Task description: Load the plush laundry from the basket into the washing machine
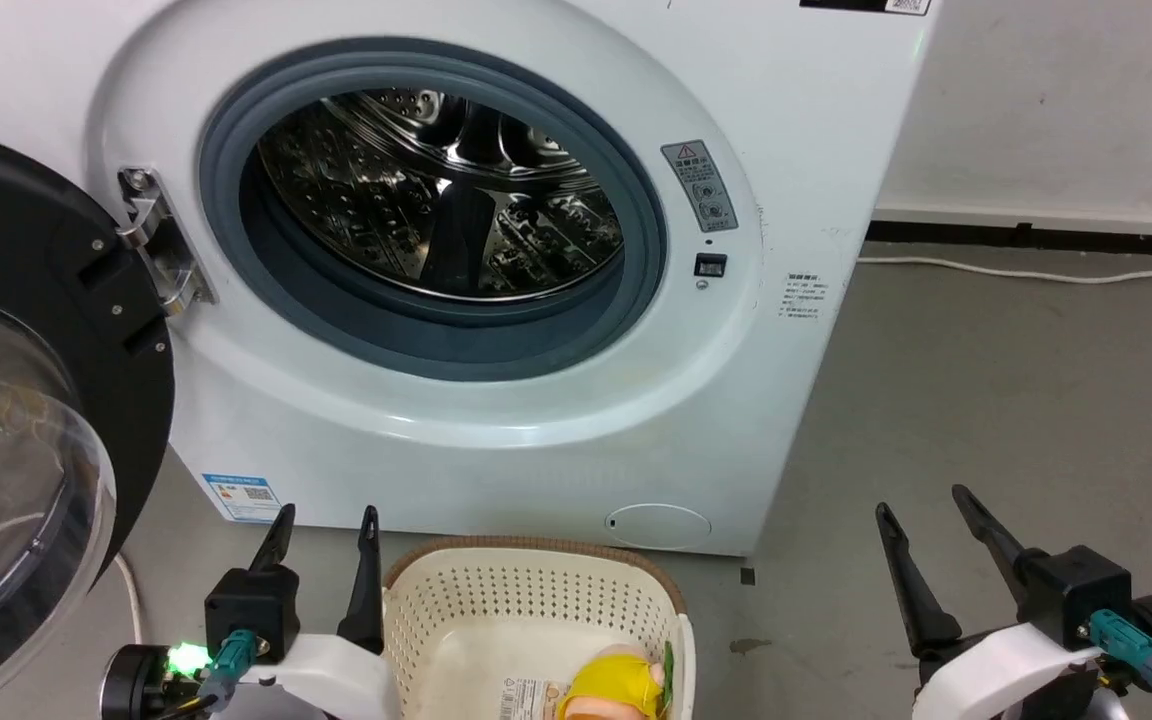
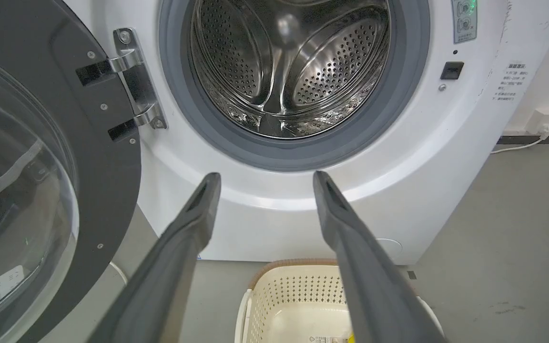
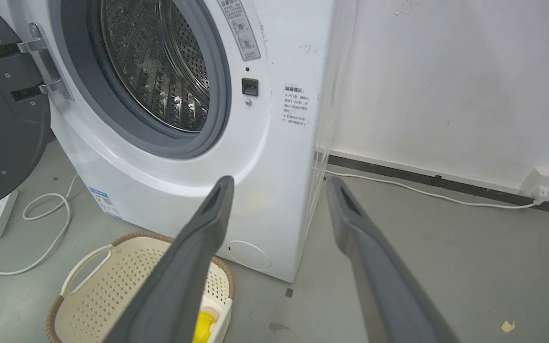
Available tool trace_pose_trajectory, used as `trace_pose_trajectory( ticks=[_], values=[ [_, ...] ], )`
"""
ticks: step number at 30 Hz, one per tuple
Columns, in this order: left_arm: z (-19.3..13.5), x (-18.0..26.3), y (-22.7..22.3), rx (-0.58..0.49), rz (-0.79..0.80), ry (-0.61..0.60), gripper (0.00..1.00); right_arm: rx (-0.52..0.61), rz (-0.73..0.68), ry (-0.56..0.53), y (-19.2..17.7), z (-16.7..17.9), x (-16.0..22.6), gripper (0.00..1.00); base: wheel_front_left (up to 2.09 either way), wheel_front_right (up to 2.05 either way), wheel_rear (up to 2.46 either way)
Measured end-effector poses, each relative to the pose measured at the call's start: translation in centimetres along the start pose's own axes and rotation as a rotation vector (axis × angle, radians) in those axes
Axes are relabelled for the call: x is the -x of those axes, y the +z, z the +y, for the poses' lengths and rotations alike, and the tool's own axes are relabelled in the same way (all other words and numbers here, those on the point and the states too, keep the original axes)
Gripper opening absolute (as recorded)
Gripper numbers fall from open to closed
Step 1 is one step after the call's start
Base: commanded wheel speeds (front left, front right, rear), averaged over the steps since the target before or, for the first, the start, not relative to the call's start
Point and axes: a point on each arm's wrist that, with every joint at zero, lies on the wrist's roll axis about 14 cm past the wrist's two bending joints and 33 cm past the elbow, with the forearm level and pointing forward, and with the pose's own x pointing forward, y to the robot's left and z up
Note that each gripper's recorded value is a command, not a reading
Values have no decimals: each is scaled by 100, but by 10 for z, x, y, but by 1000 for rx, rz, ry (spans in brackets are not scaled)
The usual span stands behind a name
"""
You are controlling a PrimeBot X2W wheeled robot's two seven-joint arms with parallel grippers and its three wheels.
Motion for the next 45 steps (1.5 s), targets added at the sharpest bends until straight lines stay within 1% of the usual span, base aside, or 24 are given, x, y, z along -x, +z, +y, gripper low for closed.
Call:
trace_pose_trajectory(
  ticks=[10,19,31,41,45],
  values=[
    [-14,-15,-16,-3,34,-42,100,-18,24,-19,-13,-6,-2,100,0,0,0],
    [-34,-33,-43,5,103,-110,100,-40,30,-45,-19,-15,-7,100,0,0,0],
    [-63,-55,-95,14,256,-217,100,-73,60,-85,-35,-28,-13,100,0,0,0],
    [-90,-67,-147,17,423,-315,100,-108,87,-112,-51,-37,-21,100,0,0,0],
    [-101,-65,-172,3,506,-360,100,-121,100,-122,-59,-39,-23,100,0,0,0]
  ],
)
